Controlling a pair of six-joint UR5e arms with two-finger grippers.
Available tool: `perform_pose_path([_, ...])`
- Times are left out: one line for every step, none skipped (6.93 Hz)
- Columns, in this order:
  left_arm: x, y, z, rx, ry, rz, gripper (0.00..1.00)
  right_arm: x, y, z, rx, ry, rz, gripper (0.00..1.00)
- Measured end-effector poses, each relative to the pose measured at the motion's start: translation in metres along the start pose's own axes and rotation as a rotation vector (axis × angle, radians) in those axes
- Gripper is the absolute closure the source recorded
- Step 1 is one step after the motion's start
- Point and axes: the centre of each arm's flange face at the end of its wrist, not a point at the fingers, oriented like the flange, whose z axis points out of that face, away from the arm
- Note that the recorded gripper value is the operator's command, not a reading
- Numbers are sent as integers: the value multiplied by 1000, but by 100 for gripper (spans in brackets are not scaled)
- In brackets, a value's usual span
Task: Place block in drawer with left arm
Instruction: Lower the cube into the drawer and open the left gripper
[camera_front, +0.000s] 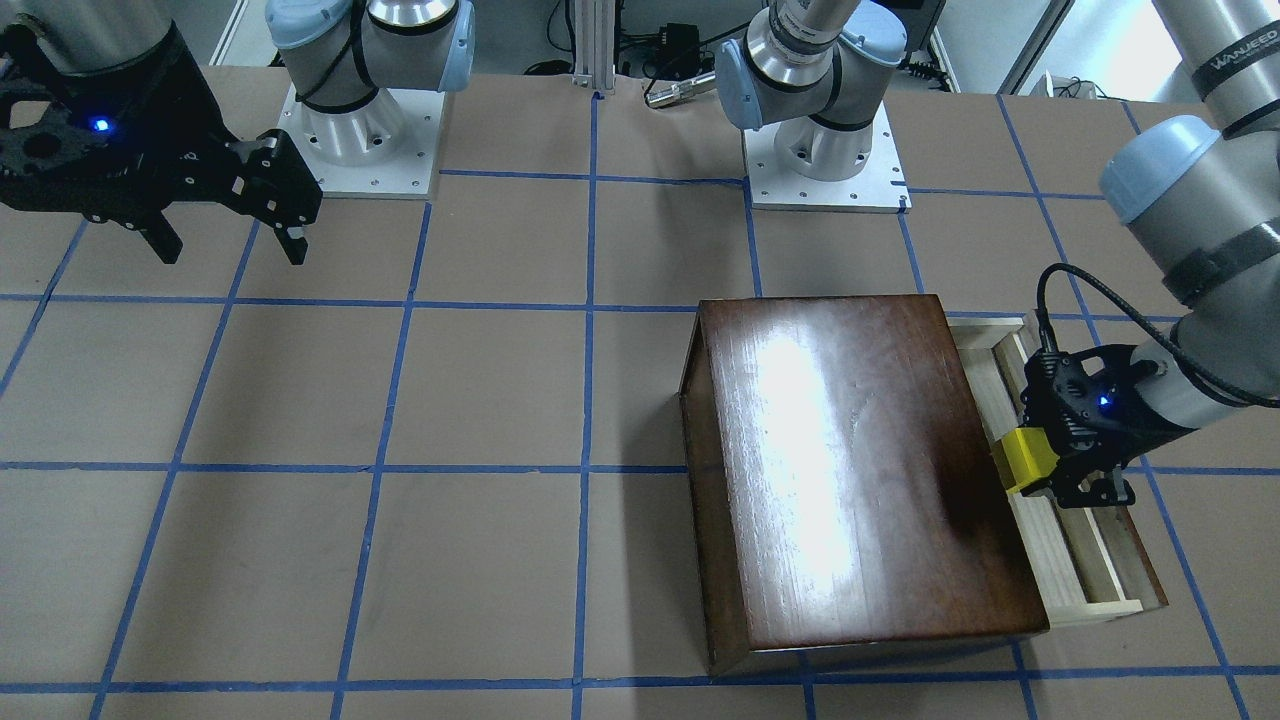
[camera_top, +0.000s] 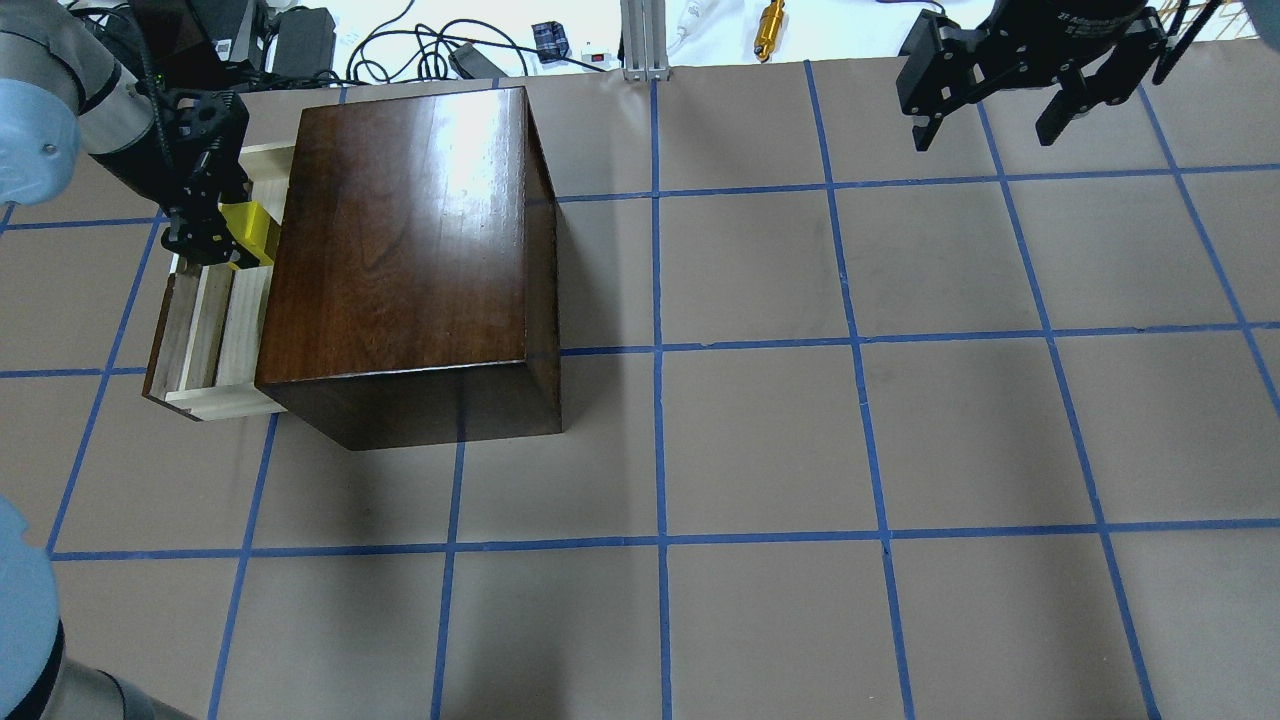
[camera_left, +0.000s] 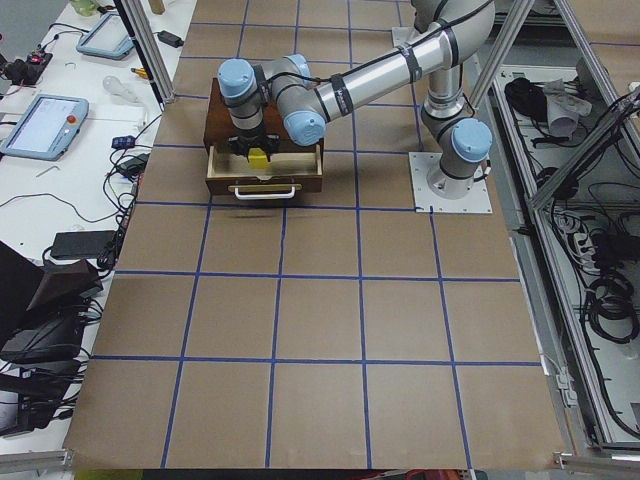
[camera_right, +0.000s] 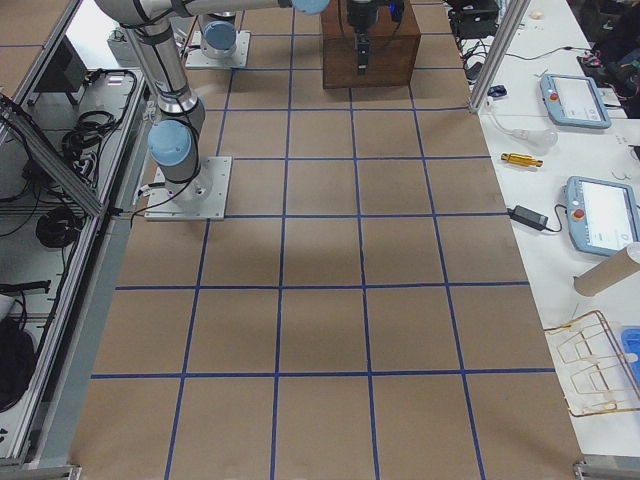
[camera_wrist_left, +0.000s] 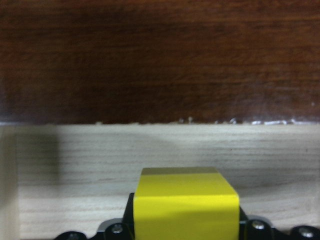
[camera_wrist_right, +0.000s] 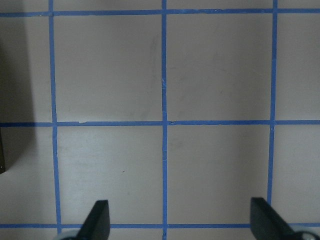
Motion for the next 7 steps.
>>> perform_pose_path([0, 1, 2, -3, -6, 5, 92, 0, 0, 0, 0, 0, 0, 0])
perform_pose_path([1, 3, 3, -3, -9, 8, 92, 0, 0, 0, 0, -1, 0, 0])
perform_pose_path([1, 5, 3, -4, -10, 10, 92, 0, 0, 0, 0, -1, -1, 0])
perform_pose_path([1, 6, 4, -5, -8, 12, 92, 0, 0, 0, -1, -1, -1, 0])
perform_pose_path([3, 7, 6, -4, -4, 11, 86, 0, 0, 0, -1, -1, -1, 0])
perform_pose_path([5, 8, 9, -2, 0, 7, 72, 0, 0, 0, -1, 0, -1, 0])
perform_pose_path([7, 8, 12, -2, 0, 1, 66, 0, 0, 0, 0, 0, -1, 0])
